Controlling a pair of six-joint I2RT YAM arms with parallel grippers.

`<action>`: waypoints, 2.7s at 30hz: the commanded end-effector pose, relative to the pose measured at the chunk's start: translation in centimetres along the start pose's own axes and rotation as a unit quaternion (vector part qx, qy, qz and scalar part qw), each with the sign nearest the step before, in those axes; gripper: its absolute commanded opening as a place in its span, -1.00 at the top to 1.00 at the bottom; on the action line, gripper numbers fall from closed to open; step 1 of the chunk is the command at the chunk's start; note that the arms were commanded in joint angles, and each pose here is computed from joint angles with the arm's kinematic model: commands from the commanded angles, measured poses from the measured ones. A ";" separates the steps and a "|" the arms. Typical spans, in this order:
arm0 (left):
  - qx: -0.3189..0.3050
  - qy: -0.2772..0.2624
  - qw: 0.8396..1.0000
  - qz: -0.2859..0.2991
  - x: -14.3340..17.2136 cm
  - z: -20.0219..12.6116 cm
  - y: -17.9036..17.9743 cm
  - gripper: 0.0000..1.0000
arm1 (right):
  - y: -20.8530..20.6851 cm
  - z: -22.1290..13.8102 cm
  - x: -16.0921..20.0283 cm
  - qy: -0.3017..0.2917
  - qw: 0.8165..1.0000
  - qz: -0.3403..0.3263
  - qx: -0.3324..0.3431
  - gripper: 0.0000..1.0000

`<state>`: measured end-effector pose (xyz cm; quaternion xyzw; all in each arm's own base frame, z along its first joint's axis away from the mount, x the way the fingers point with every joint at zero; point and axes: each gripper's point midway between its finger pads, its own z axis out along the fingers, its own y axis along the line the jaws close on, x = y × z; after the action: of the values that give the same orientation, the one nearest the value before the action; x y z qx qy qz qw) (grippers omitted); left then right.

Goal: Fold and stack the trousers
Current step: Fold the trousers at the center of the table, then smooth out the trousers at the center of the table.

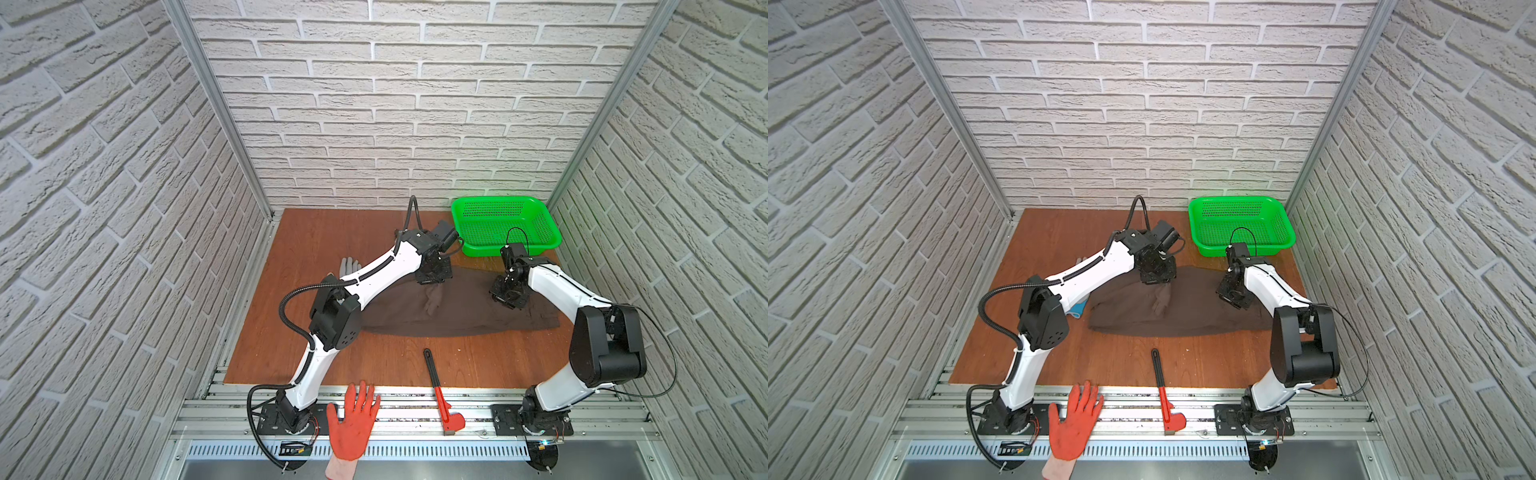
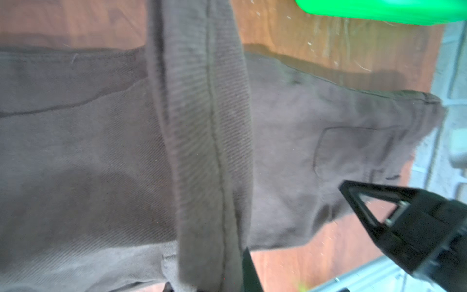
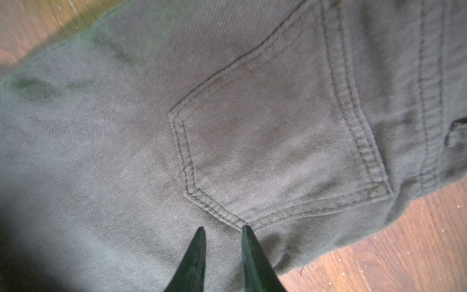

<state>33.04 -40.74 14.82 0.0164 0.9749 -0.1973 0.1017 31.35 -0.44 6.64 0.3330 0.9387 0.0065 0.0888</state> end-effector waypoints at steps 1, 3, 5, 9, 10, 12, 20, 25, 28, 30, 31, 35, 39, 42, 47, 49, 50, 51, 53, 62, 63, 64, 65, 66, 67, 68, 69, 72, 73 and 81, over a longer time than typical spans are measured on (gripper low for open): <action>0.034 0.018 0.999 -0.009 0.6 1.2 -2.1 1.00 | -0.3 -1.1 -0.5 -0.016 1.000 -0.003 -0.002 0.45; 0.039 0.026 0.999 -0.010 0.9 1.9 -2.6 1.00 | -0.5 -1.1 -0.5 -0.017 1.000 -0.002 -0.001 0.45; 0.044 0.034 0.998 -0.014 1.1 2.6 -2.8 1.00 | -0.5 -1.2 -0.5 -0.017 1.000 -0.002 -0.001 0.45; 0.049 0.043 0.998 -0.017 1.4 3.6 -3.2 1.00 | -0.7 -1.2 -0.5 -0.017 1.000 -0.002 0.000 0.45; 0.049 0.045 0.998 -0.018 1.5 3.7 -3.2 1.00 | -0.7 -1.3 -0.4 -0.017 1.000 -0.002 -0.001 0.45; 0.053 0.046 0.997 -0.018 1.5 4.0 -3.4 0.85 | -0.7 -1.3 -0.4 -0.017 1.000 -0.002 -0.002 0.45; 0.102 -0.045 0.993 0.046 -1.5 -2.0 -6.1 -0.44 | 0.6 -2.2 0.3 -0.019 0.999 -0.019 -0.041 0.34; 0.065 -0.121 0.989 0.058 -3.6 -7.3 -2.2 -0.55 | 3.8 -3.5 2.5 -0.024 0.995 -0.071 -0.072 0.17; 0.035 -0.115 0.992 0.024 -3.2 -7.4 2.8 -0.59 | 5.8 -3.6 4.6 -0.020 0.991 -0.109 -0.074 0.10; 0.013 -0.108 0.994 0.004 -2.3 -7.3 6.2 -0.60 | 6.9 -3.3 6.2 -0.014 0.989 -0.131 -0.069 0.06; 0.005 -0.103 0.995 -0.005 -1.6 -7.2 7.7 -0.61 | 7.3 -3.0 6.9 -0.010 0.988 -0.140 -0.065 0.04; -0.008 -0.093 0.995 -0.039 0.9 -6.8 11.7 -0.62 | 8.8 -2.0 9.2 -0.004 0.985 -0.167 -0.054 -0.02; -0.012 -0.090 0.994 -0.066 2.6 -6.5 14.2 -0.63 | 10.8 -1.8 10.9 -0.009 0.978 -0.204 -0.046 -0.06; -0.014 -0.091 0.993 -0.075 3.0 -6.6 15.2 -0.63 | 12.2 -1.6 11.6 -0.014 0.974 -0.224 -0.033 -0.08; -0.016 -0.097 0.992 -0.077 3.1 -7.1 15.8 -0.63 | 12.7 -0.8 11.3 -0.029 0.972 -0.233 0.013 -0.13; -0.019 -0.097 0.992 -0.078 3.3 -7.2 16.1 -0.63 | 11.9 -0.3 10.7 -0.036 0.971 -0.233 0.043 -0.14; -0.019 -0.098 0.992 -0.078 3.3 -7.2 16.1 -0.63 | 11.4 -0.1 10.4 -0.040 0.970 -0.232 0.059 -0.14; -0.020 -0.097 0.992 -0.078 3.4 -7.2 16.2 -0.63 | 10.8 0.0 10.1 -0.041 0.970 -0.228 0.069 -0.14; -0.021 -0.093 0.992 -0.079 3.7 -7.0 16.4 -0.63 | 9.6 0.5 9.8 -0.037 0.972 -0.217 0.078 -0.11; -0.028 -0.070 0.993 -0.094 6.0 -4.9 17.9 -0.63 | 8.2 0.9 10.4 -0.010 0.975 -0.215 0.057 0.53; -0.030 -0.065 0.993 -0.096 6.4 -4.5 18.1 -0.63 | 8.1 1.0 10.6 -0.005 0.975 -0.215 0.054 0.55; -0.031 -0.061 0.993 -0.097 6.8 -4.2 18.2 -0.64 | 8.2 1.1 10.8 0.000 0.976 -0.214 0.047 0.53; -0.032 -0.057 0.993 -0.098 7.1 -3.8 18.3 -0.63 | 8.1 1.1 10.9 0.002 0.976 -0.211 0.044 0.45; -0.034 -0.054 0.993 -0.102 7.5 -3.4 18.6 -0.64 | 8.2 1.1 11.2 0.007 0.977 -0.210 0.036 0.29; -0.035 -0.052 0.992 -0.106 7.8 -3.0 18.8 -0.64 | 8.3 1.1 11.4 0.012 0.978 -0.207 0.027 0.15; -0.036 -0.053 0.992 -0.111 8.0 -2.8 19.1 -0.65 | 8.4 1.1 11.6 0.017 0.978 -0.206 0.020 0.09; -0.035 -0.055 0.991 -0.114 8.1 -2.5 19.3 -0.65 | 8.6 1.1 11.7 0.022 0.979 -0.203 0.012 0.05; -0.039 -0.063 0.990 -0.117 8.1 -2.1 19.8 -0.65 | 9.1 1.2 12.4 0.038 0.980 -0.197 -0.018 0.01; -0.040 -0.064 0.990 -0.118 8.1 -1.9 19.9 -0.62 | 9.3 1.2 12.7 0.044 0.979 -0.196 -0.026 0.02; -0.070 -0.062 0.986 -0.138 8.9 -0.9 22.7 0.55 | 8.6 3.0 13.5 0.076 0.981 -0.177 -0.035 0.80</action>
<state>25.45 -20.76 5.31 -0.1225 0.9737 -0.1510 0.1188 27.23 14.55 2.35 0.1463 0.9882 0.0319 0.0337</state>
